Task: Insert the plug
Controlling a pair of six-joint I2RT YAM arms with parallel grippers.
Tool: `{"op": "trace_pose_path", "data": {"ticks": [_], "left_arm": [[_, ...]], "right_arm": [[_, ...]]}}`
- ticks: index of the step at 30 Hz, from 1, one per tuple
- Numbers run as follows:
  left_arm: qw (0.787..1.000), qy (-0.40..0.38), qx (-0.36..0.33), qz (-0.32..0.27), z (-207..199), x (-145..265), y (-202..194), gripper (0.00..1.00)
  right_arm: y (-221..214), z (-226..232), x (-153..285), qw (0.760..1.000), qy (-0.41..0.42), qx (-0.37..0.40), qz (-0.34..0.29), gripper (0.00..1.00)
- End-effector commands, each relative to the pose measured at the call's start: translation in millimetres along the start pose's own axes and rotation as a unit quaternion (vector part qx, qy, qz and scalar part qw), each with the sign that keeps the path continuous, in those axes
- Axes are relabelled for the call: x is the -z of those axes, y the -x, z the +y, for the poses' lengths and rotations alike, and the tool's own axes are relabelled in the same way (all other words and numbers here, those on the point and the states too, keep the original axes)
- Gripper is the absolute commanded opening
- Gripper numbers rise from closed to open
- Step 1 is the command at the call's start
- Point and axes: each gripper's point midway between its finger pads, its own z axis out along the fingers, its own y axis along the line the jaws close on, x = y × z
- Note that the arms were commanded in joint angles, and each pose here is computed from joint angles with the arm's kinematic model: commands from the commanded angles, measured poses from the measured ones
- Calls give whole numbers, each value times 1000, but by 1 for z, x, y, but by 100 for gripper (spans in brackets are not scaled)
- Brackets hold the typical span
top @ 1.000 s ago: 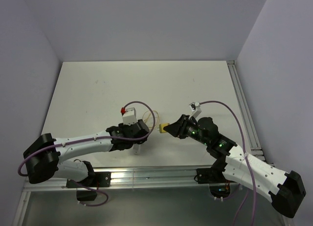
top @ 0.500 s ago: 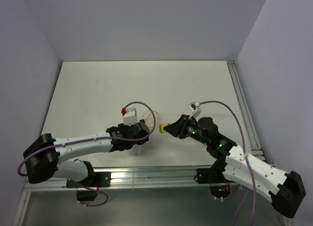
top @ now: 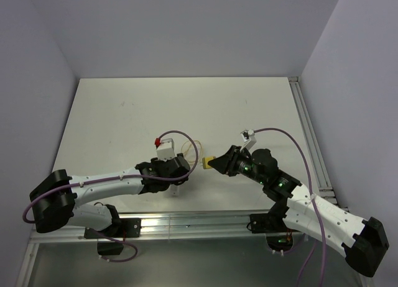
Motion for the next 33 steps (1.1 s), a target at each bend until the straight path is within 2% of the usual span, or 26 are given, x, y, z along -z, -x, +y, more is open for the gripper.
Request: {"op": "trace_pose_path", "data": {"ticks": [1,14,18,21,22,24,25,27,28,33], "left_arm": [[1000,-1,-2,-18,-2,-2,4,73],[1000,-2,-9,-9,-1,-8,-6,74],[1000,-1,-9,-10,0,-7,-6,70],[1000,-2,-10,-7,0,-7,-7,58],[1000,-6,-8,-5,-1,-8,-8,50],[1000,-8,-10,-3,-1,-8,-10,42],[1000,-10,-10,-3,-2,-8,-10,28],[1000,-14,-10,-2,-4,-8,-9,14],[1000,-16,-10,-1,-5,-7,-10,0],[998,-54,10,18,-13,-3,-15,0]], "right_arm": [[8,6,1,1000,14,7,-14,0],[6,5,-1,1000,14,4,-11,0],[5,4,0,1000,13,3,-11,0],[5,4,0,1000,13,2,-11,0],[4,4,-1,1000,13,2,-10,0],[4,4,-2,1000,14,1,-8,0],[3,3,-3,1000,11,0,-4,0],[1,2,-4,1000,10,-9,-3,0],[0,1,-5,1000,10,-12,-2,0],[0,2,-9,999,13,-40,-3,0]]}}
